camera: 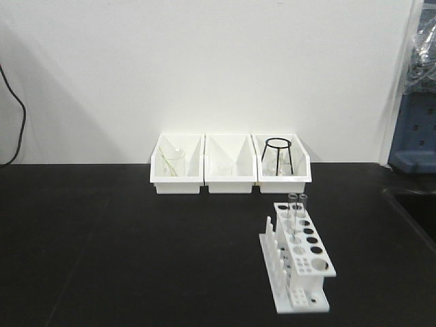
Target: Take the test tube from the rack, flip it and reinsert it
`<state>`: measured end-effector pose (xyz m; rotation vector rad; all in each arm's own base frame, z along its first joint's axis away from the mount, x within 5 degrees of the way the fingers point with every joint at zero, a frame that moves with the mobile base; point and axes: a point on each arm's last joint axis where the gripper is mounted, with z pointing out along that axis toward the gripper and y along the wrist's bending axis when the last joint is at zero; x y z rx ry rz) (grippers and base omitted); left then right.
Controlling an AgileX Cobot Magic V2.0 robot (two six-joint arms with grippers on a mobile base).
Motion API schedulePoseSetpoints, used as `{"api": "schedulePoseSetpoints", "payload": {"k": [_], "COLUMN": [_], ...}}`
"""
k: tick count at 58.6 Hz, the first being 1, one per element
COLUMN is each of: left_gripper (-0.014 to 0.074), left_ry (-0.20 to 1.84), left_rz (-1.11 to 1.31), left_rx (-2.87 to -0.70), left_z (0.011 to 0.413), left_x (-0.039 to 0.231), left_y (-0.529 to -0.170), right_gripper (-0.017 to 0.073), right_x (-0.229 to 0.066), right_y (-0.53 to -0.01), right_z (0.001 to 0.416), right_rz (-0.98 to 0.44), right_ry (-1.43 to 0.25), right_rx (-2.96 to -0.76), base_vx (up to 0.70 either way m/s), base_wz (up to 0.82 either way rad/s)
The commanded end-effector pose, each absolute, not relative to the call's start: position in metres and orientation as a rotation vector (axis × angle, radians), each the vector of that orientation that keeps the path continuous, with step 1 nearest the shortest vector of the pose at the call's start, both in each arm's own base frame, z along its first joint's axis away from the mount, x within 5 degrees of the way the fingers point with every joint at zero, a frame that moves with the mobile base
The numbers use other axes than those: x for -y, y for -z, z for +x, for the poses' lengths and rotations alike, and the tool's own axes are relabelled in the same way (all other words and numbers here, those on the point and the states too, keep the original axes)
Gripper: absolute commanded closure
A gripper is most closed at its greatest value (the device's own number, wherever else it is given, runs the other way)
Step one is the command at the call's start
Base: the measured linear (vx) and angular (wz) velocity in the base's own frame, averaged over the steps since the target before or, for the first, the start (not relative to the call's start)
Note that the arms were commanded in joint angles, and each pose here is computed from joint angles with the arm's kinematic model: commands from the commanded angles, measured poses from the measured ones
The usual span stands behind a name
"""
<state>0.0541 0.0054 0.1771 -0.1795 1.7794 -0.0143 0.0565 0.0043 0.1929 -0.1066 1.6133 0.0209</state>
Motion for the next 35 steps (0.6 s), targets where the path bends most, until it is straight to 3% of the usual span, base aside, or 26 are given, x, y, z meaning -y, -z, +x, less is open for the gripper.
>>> {"api": "schedulePoseSetpoints", "payload": {"k": [1,35], "left_gripper": [0.0600,0.0600], "left_ry": [0.028,0.028], "left_rz": [-0.164,-0.164], "left_rx": [-1.682,-1.682], "left_z": [0.0549,0.0549], "left_x": [-0.0046,-0.0046], "left_y": [-0.1856,-0.1856], "right_gripper": [0.0568,0.0568], "right_x": [-0.0042,-0.0042], "right_y": [-0.2006,-0.2006], "right_z": [0.0559,0.0559], "right_rz": [-0.108,-0.108], "right_ry": [-0.010,-0.010], "right_rx": [-1.526,-1.526], "base_vx": [0.34,0.25], "base_wz": [0.05,0.03]}}
